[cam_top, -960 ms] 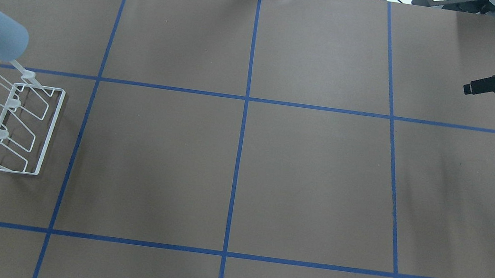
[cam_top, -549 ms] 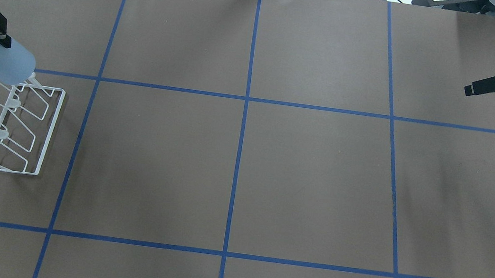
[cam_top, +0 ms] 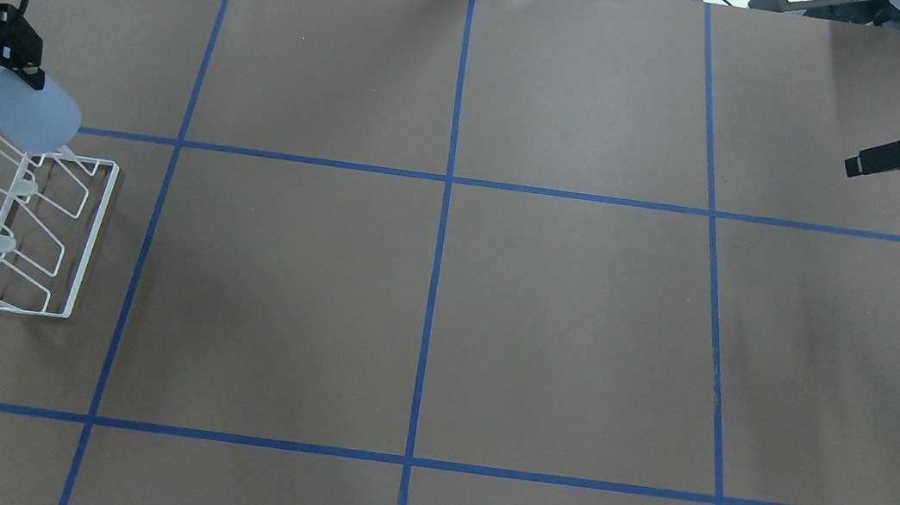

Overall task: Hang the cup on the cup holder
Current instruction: 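Lower the cup with the left gripper onto a hook of the wire rack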

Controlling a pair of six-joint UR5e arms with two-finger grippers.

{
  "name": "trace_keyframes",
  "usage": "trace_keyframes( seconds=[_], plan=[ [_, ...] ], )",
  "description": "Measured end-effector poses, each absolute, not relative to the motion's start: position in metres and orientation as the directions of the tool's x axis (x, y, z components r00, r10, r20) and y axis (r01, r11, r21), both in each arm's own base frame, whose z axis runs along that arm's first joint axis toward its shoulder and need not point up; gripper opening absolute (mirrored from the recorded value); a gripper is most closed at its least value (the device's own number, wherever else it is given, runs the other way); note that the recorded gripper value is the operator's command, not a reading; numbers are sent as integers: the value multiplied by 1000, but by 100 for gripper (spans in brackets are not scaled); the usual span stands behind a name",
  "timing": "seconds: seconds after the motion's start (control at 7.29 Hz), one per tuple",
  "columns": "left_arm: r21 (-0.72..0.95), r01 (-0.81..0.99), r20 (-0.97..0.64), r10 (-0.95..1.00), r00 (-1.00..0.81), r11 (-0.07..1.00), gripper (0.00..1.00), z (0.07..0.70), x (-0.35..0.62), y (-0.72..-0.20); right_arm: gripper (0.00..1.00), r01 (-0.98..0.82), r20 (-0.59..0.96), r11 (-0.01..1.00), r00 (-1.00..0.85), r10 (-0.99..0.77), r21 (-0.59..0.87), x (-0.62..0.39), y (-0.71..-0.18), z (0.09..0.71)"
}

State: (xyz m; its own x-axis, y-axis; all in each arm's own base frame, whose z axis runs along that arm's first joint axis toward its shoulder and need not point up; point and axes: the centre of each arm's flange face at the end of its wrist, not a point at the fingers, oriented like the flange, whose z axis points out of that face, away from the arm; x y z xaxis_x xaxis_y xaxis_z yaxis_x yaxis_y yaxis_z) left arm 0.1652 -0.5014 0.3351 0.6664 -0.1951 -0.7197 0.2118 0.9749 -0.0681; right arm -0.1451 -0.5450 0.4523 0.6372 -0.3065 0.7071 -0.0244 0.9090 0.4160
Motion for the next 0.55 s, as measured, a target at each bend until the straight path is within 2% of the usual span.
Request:
trace_keyframes(
  seconds=[0.55],
  plan=[
    [-58, 183, -706, -170, 687, 981, 0, 350, 171, -513, 100, -24, 708, 911, 638, -303, 411, -146, -545, 454]
  ],
)
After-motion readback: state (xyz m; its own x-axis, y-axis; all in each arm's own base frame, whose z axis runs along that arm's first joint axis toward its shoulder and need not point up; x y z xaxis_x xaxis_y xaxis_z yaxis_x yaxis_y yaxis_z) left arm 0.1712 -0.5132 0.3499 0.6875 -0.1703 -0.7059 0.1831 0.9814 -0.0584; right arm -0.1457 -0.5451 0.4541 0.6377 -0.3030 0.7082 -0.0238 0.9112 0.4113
